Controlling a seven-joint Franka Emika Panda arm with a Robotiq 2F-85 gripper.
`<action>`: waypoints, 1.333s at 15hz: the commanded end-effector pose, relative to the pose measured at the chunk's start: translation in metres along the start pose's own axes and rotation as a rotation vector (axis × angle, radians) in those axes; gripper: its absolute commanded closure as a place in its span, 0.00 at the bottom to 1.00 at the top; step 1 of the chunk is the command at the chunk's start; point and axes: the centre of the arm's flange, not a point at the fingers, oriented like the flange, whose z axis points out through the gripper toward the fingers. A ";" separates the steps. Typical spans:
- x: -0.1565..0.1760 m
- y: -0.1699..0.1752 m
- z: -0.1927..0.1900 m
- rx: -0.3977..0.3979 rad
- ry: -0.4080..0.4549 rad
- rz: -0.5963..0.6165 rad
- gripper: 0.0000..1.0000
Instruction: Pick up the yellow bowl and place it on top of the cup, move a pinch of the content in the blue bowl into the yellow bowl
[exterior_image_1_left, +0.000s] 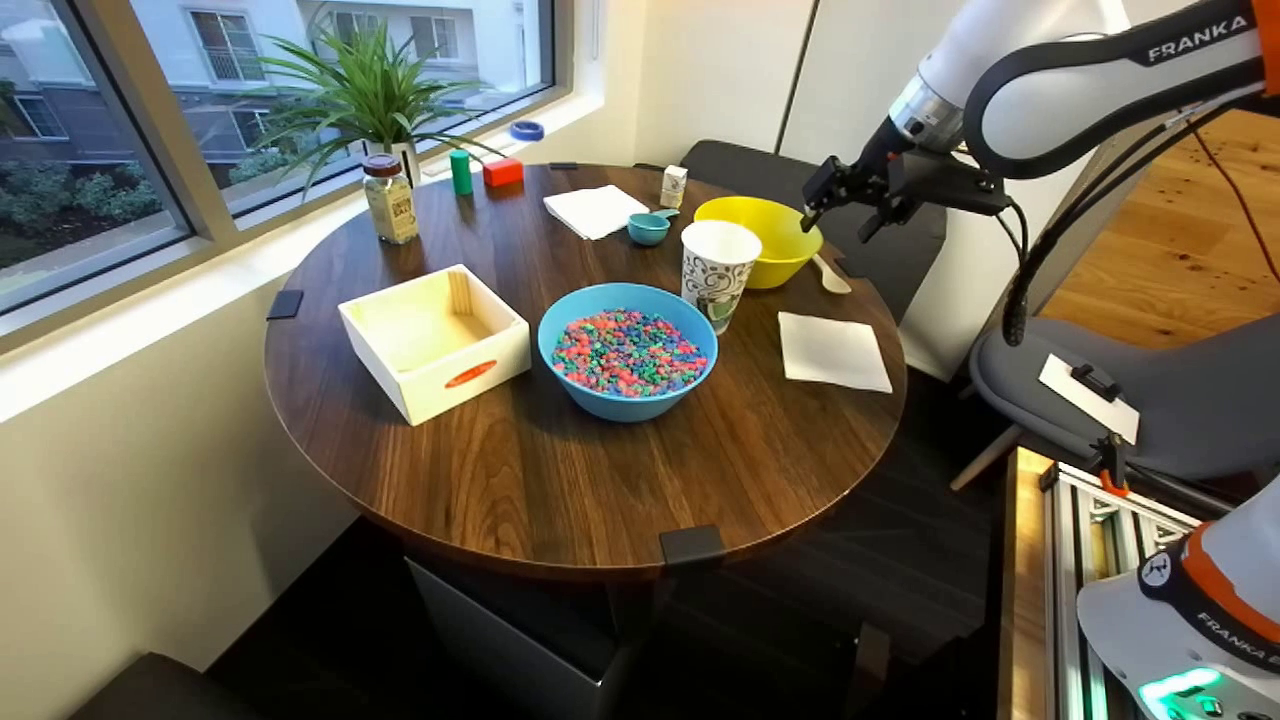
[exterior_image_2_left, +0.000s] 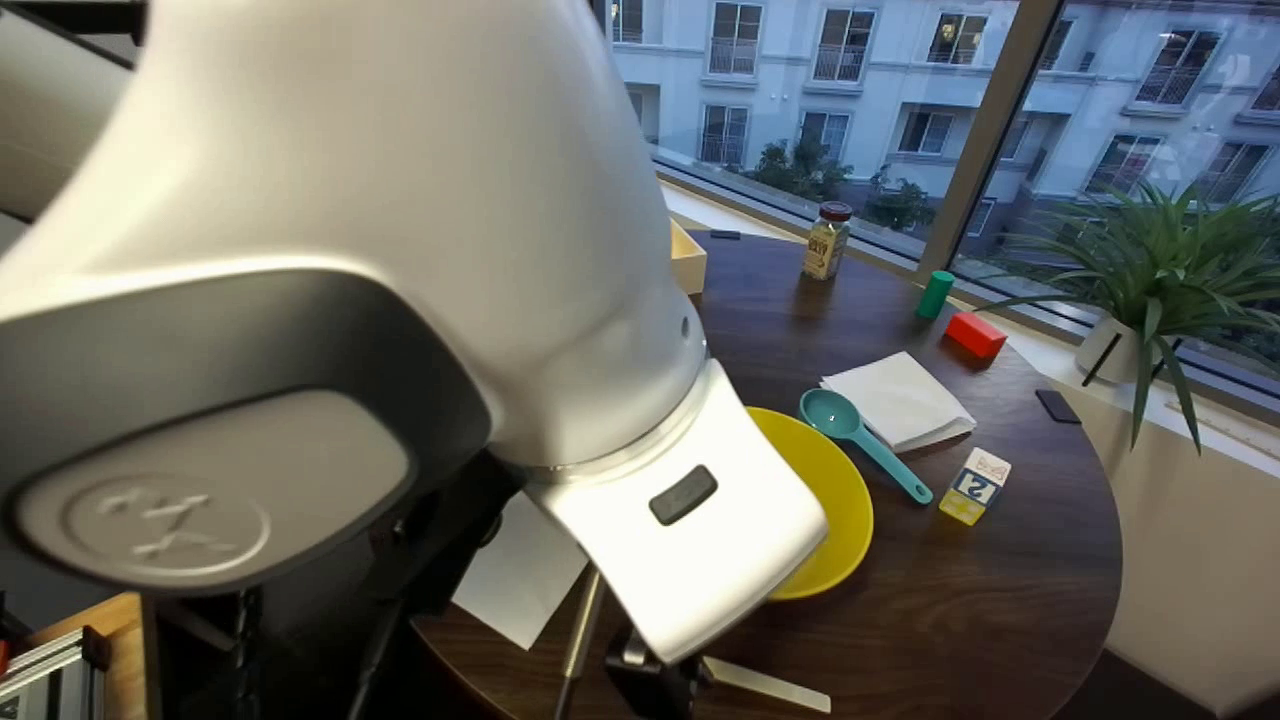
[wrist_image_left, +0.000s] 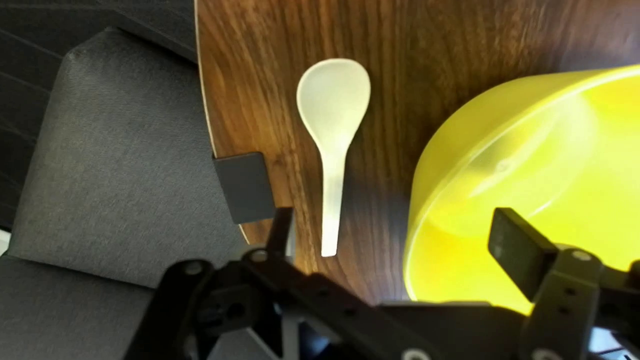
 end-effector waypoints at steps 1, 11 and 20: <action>0.012 -0.009 0.014 0.033 -0.022 0.031 0.17; 0.026 -0.013 0.026 0.080 -0.035 0.097 0.99; 0.039 -0.011 0.009 0.148 0.045 0.131 0.99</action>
